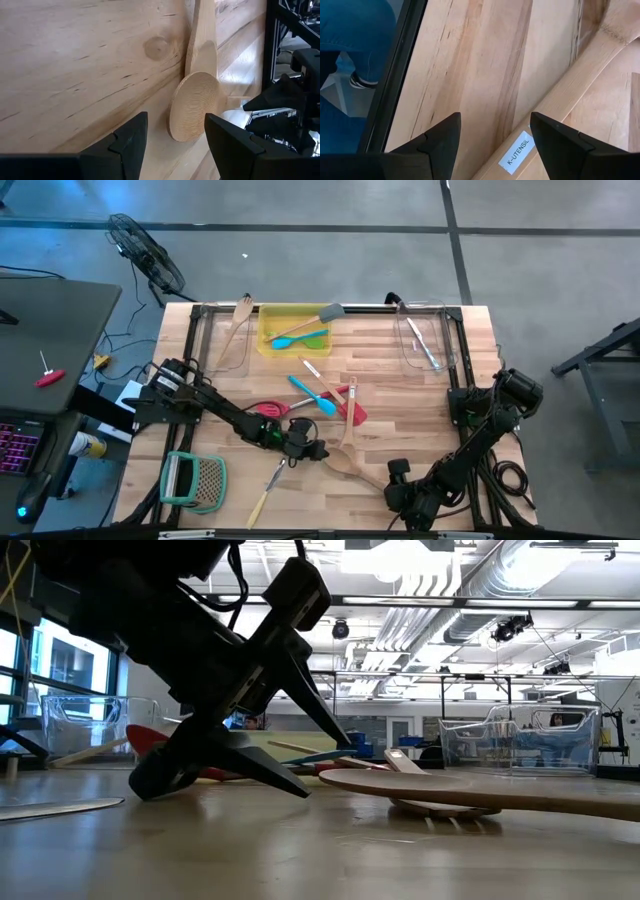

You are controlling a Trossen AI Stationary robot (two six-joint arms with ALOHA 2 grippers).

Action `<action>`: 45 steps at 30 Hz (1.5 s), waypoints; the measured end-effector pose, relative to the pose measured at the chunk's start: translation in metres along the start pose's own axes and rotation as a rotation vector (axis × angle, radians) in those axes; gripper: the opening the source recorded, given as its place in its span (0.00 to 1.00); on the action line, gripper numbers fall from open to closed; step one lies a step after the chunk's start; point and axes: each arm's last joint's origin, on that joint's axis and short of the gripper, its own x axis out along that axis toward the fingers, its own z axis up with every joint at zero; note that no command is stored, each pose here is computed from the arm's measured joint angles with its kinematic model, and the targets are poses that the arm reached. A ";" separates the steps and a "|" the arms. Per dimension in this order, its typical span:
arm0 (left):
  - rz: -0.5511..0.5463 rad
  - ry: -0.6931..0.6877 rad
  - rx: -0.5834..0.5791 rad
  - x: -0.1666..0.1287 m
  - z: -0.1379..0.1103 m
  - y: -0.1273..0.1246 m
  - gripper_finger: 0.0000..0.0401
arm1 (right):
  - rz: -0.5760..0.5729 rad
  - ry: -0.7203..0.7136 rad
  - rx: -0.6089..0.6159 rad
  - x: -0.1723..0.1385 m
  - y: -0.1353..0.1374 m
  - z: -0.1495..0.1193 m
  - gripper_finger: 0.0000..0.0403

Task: Pick & Place Kitchen Items
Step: Put the wooden serving spoon into the left transparent bin

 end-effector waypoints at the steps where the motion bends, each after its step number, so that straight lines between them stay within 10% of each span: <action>1: 0.000 0.000 0.000 0.000 0.000 0.000 0.48 | 0.000 0.000 -0.001 0.000 0.000 0.000 0.58; 45: 0.000 0.113 0.119 0.040 -0.003 -0.027 0.48 | -0.040 -0.020 -0.003 0.000 -0.003 0.001 0.58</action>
